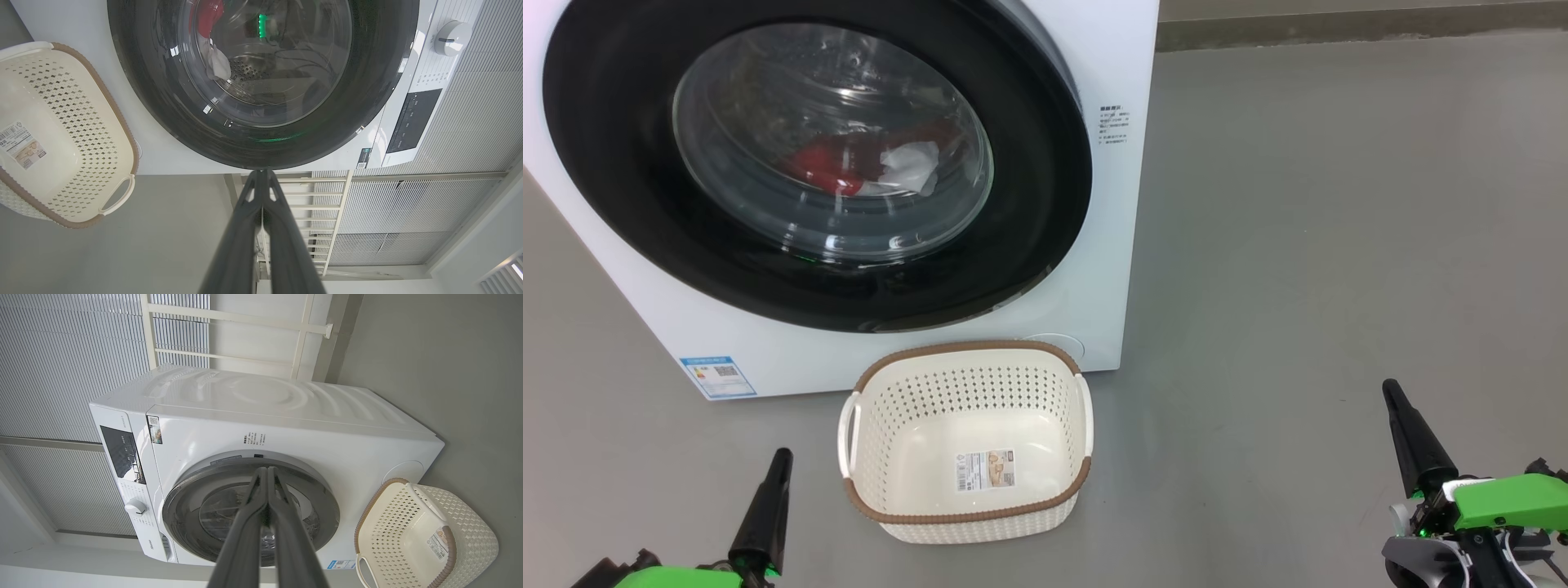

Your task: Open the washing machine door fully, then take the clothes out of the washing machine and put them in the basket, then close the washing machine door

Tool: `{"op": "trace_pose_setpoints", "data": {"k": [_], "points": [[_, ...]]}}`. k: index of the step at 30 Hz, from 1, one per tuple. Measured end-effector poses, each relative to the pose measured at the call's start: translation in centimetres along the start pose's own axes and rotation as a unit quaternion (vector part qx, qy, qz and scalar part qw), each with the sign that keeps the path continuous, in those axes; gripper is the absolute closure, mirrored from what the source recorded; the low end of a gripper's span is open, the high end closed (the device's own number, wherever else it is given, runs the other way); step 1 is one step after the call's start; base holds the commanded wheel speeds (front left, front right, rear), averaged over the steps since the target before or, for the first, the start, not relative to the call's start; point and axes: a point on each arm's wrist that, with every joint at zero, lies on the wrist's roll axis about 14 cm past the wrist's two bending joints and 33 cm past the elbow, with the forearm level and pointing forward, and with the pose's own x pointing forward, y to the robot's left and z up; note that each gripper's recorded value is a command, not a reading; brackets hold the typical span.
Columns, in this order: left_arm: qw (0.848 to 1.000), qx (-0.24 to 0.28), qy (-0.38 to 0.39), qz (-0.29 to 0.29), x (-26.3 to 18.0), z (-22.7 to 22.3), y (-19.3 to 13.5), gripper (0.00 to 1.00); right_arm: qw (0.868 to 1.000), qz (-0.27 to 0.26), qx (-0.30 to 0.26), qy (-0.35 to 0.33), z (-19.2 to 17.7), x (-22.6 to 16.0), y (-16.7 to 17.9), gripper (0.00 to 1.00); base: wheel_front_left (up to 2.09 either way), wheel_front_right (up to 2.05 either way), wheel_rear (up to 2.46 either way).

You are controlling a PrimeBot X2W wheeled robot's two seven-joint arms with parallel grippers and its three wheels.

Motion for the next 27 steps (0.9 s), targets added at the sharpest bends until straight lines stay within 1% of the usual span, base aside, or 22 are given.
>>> {"op": "trace_pose_setpoints", "data": {"k": [27], "points": [[1.000,0.000,0.000,0.000,0.00,0.00,0.00,1.00,1.000,0.000,0.000,0.000,0.00,0.00,0.00,1.00,0.00,0.00,0.00]]}}
